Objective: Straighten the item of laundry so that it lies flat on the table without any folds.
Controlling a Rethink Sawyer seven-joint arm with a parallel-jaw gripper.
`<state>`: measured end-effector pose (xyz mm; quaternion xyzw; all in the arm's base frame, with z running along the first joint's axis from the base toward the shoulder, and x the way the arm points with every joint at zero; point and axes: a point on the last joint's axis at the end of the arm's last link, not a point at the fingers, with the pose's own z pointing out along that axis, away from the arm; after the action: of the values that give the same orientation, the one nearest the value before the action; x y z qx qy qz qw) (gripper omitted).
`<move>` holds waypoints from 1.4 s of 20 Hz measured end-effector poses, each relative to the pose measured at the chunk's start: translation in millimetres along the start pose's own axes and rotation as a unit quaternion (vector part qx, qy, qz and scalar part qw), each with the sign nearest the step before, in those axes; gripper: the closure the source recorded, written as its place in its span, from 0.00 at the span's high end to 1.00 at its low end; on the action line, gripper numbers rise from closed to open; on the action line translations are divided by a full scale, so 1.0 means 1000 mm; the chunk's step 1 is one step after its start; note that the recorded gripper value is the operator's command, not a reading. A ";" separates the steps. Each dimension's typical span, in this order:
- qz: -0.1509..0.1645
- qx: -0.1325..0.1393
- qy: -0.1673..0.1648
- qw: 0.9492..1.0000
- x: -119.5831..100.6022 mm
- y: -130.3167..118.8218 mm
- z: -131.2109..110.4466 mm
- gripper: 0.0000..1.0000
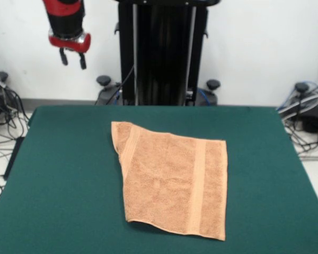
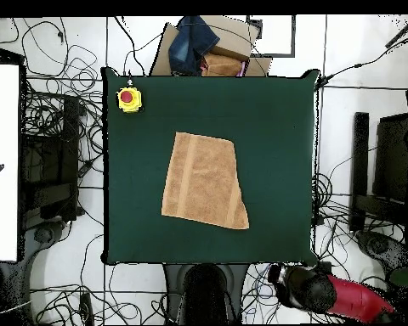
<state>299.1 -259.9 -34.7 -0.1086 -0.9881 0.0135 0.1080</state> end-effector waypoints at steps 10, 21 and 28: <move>-0.038 0.022 -0.062 0.997 -0.115 0.017 0.013 1.00; -0.063 0.034 -0.107 0.992 -0.219 0.093 0.025 1.00; -0.066 0.031 -0.109 0.991 -0.233 0.162 0.032 1.00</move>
<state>548.0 -153.0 -123.3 -0.0378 -0.9981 0.0492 0.0038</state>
